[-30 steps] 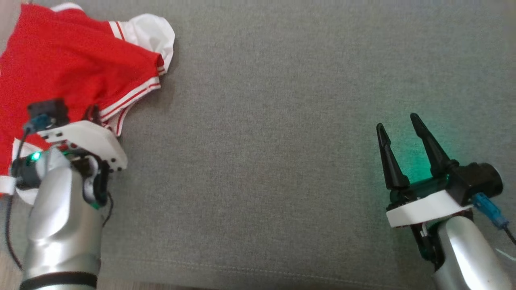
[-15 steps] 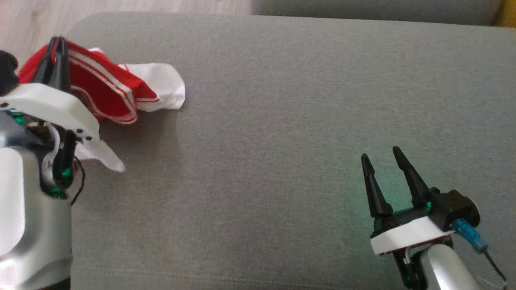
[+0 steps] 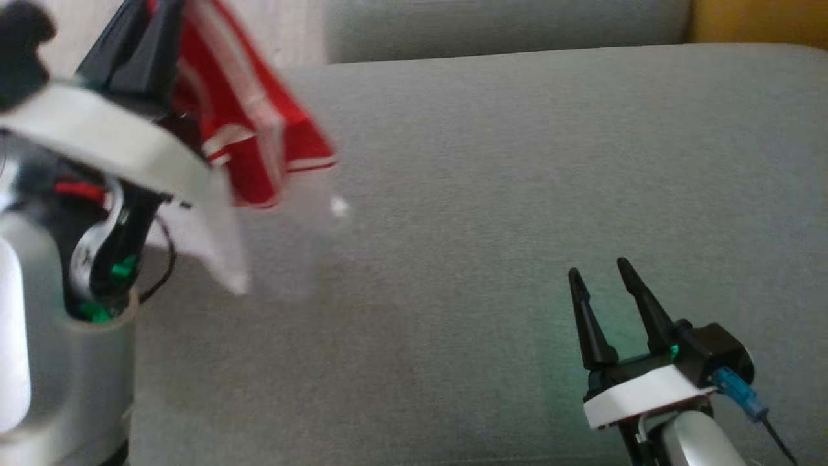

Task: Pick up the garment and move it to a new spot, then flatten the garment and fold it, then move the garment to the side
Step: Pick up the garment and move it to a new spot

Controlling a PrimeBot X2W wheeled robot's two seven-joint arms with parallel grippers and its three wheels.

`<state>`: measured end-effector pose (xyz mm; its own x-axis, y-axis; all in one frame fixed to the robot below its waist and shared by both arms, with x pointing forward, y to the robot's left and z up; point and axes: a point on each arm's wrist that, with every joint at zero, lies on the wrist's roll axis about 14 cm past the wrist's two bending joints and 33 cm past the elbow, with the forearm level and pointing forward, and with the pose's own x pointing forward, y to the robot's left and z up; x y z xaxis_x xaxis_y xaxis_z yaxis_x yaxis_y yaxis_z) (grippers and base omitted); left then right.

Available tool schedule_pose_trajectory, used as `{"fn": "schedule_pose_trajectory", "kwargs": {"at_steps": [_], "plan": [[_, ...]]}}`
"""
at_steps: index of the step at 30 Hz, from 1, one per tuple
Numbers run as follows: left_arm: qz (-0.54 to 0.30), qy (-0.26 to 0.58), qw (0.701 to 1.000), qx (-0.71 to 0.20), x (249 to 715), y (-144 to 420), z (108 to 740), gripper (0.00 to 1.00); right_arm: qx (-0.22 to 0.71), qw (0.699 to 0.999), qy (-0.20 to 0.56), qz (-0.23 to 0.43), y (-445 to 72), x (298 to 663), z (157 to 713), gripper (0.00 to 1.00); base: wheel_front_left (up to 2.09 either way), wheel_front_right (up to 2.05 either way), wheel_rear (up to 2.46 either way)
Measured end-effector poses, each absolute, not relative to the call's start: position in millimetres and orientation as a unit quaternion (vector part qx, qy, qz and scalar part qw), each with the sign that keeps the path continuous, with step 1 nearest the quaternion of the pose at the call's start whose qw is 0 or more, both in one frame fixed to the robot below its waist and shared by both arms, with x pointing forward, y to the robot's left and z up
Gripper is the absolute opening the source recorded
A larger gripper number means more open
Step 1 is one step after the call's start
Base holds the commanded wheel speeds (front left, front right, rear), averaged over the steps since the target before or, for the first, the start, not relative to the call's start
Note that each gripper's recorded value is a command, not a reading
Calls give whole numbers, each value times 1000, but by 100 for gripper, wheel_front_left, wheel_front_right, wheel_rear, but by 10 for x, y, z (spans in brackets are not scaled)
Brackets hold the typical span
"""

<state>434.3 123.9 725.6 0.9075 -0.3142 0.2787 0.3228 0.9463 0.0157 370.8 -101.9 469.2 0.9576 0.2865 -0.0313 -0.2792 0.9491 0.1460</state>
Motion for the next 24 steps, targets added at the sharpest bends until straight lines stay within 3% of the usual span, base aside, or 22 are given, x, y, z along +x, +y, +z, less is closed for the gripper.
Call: {"fn": "schedule_pose_trajectory", "kwargs": {"at_steps": [7,15,20,24], "plan": [[-298,-185,935,-47,4168,378,7766,0,80,991,18,106,-1233,3587,4744,100,0,0,0],[-447,-154,869,-148,3924,-523,7929,0,97,994,11,46,-1583,3409,4774,100,0,0,0],[-446,-91,866,-206,4206,-760,7656,0,99,995,11,9,-1798,3311,4759,100,0,0,0],[-387,-43,898,-205,4692,-783,7185,0,100,995,19,-15,-1926,3254,4707,100,0,0,0]]}}
